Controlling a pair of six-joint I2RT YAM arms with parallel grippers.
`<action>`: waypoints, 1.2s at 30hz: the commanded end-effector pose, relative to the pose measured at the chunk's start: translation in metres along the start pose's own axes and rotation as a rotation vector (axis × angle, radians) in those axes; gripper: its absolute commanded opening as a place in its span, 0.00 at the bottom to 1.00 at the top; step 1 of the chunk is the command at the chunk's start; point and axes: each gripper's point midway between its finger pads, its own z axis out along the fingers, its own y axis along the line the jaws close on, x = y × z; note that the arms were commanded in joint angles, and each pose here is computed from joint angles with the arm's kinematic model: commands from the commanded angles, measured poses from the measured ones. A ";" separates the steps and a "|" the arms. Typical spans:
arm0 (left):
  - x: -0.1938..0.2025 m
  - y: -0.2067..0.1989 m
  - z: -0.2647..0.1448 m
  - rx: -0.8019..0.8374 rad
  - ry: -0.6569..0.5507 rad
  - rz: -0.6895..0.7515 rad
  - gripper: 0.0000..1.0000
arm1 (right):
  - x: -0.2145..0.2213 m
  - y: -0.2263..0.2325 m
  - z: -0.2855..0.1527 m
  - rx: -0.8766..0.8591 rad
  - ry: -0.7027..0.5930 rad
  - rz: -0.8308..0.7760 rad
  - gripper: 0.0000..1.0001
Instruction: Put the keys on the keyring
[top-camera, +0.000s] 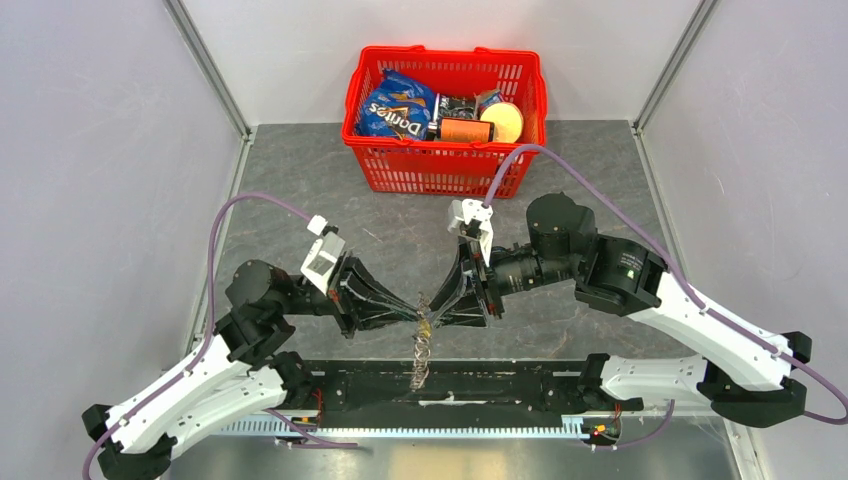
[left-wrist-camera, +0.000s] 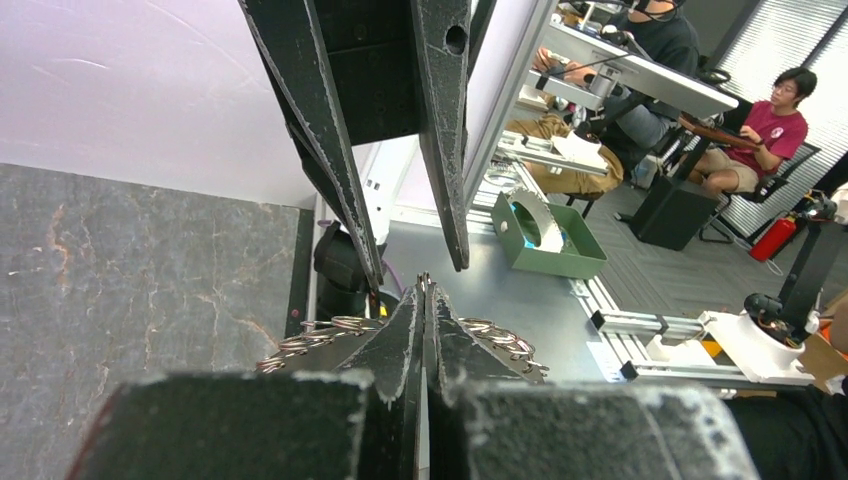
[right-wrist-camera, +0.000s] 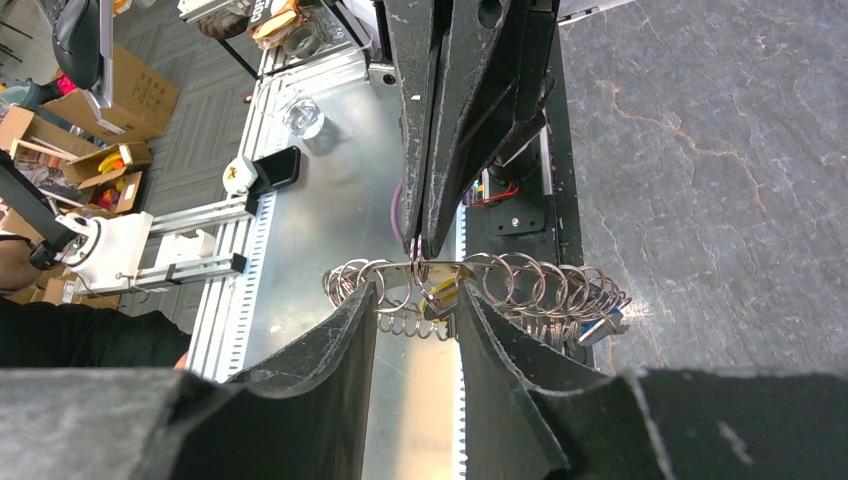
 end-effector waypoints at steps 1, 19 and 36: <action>-0.026 -0.008 0.001 0.012 -0.104 0.036 0.02 | -0.012 0.005 -0.001 -0.011 -0.056 -0.032 0.42; -0.035 -0.002 0.003 -0.017 -0.167 0.026 0.02 | -0.017 0.010 -0.001 -0.030 -0.092 -0.040 0.36; -0.038 -0.002 0.002 -0.017 -0.199 0.018 0.02 | -0.027 0.006 0.002 -0.008 -0.147 -0.029 0.17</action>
